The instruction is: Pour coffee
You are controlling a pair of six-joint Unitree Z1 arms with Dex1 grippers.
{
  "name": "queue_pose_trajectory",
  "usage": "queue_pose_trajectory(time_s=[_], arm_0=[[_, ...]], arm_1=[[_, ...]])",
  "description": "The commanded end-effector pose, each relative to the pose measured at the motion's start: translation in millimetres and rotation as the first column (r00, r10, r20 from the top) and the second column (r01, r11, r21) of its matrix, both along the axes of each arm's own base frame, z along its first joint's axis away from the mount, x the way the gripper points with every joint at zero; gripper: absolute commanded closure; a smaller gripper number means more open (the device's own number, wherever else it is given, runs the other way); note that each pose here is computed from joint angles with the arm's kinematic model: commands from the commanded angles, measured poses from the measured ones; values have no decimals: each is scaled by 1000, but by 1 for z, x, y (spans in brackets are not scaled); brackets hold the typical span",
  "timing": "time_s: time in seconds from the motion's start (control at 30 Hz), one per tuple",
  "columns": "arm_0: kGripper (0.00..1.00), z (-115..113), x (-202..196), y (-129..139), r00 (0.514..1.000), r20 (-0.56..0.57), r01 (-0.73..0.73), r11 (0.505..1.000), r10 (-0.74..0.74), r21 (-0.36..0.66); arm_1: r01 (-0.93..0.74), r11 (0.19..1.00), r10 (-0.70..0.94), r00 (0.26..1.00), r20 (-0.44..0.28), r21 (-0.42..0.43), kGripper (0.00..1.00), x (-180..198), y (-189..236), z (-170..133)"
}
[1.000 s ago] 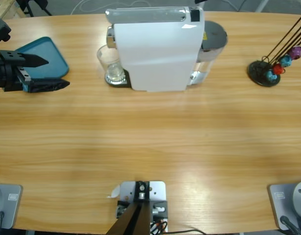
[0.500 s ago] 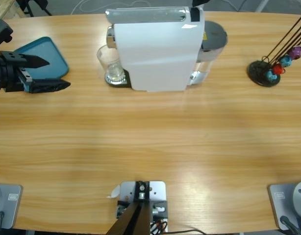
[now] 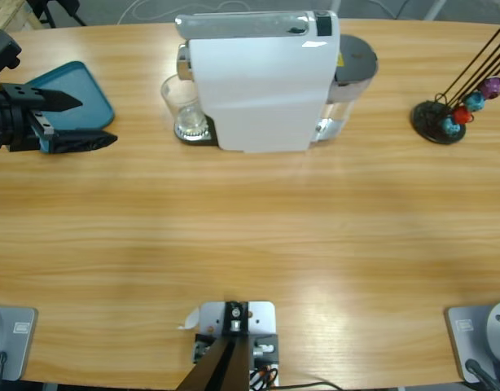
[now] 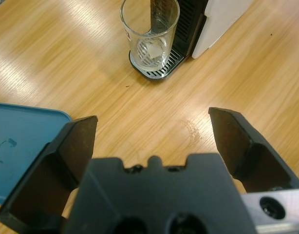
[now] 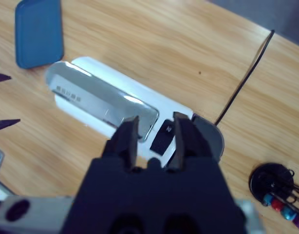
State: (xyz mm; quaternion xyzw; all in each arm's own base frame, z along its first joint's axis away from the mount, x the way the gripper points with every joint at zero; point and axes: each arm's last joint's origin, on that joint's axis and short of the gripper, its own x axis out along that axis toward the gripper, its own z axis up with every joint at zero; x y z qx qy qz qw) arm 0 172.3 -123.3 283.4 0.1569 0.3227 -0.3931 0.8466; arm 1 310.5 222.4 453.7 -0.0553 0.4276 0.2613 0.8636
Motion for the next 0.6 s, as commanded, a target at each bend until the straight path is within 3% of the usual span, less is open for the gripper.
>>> queue_pose_trajectory(time_s=[0.03, 0.43, 0.6], arm_0=[[0, -10, -7, 0, 999, -28, 15, 1000, -15, 7], [0, -1, -19, 6, 1000, 17, 23, 1000, -23, -19], [0, 0, -25, 7, 999, 25, 32, 999, -31, -24]], arm_1=[[42, 995, -57, 982, -179, -86, 0, -5, 7, -28], [50, 995, -66, 979, -193, -84, 0, -21, -2, -10], [48, 997, -56, 986, -157, -58, 0, -45, -18, 12]])
